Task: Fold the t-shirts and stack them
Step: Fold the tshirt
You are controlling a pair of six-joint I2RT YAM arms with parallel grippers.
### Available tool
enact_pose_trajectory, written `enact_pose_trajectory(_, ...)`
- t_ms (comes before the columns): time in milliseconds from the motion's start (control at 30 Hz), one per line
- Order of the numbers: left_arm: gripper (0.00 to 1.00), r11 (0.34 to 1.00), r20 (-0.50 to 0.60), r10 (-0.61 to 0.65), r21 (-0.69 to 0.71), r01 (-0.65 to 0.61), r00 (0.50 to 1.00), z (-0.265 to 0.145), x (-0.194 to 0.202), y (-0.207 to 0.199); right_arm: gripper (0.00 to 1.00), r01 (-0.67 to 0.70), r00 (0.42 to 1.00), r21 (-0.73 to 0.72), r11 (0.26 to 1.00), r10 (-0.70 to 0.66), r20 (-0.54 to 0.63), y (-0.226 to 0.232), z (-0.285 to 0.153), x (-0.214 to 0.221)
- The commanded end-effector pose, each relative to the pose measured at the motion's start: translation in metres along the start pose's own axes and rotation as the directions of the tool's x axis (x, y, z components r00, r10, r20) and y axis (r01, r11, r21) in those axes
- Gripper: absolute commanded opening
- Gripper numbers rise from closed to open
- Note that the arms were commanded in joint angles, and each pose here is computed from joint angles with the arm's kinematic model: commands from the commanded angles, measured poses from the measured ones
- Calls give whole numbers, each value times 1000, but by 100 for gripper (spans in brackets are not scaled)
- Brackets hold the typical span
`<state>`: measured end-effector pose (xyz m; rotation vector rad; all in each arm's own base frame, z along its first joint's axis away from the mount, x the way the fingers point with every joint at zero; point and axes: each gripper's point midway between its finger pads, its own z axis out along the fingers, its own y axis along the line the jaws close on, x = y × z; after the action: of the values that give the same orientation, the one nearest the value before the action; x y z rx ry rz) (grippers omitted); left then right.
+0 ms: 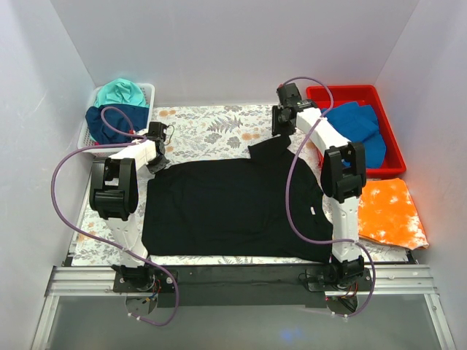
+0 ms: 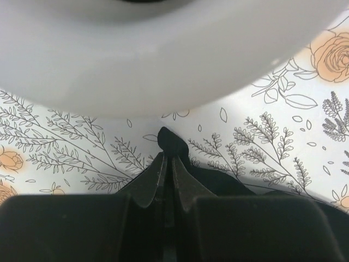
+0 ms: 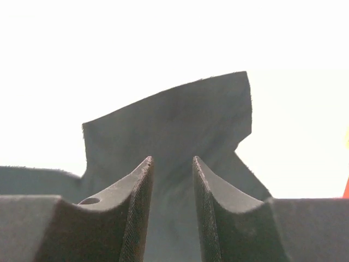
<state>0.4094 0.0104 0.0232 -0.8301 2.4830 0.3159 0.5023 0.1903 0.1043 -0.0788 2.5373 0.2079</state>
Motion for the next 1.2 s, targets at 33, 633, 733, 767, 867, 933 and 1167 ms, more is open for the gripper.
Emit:
enact_pose_trajectory(33,0,1000,-57,26,10,-26,998,-17,16,8,42,-21,997,-19,1000,22,73,-14,15,-43)
enact_pose_trajectory(633,0,999,-73,40,21,-38,997,-21,19,8,50,-10,1000,154,988,7,20,-72,69,-19)
enact_pose_trajectory(733,0,999,-73,38,22,-36,997,-22,18,8,51,-19,1000,171,985,21,-9,-81,75,-10)
enact_pose_trajectory(767,0,999,-73,36,25,-34,997,-22,18,8,51,-24,999,166,986,27,-20,-81,77,-6)
enact_pose_trajectory(867,0,999,-74,34,27,-32,997,-22,18,6,51,-30,998,161,986,39,-55,-84,85,6)
enact_pose_trajectory(933,0,999,-80,34,28,-32,996,-22,20,6,50,-32,996,156,987,44,-73,-84,92,12)
enact_pose_trajectory(1167,0,999,-79,36,21,-34,996,-21,19,7,30,-41,994,136,990,53,-92,-81,103,19)
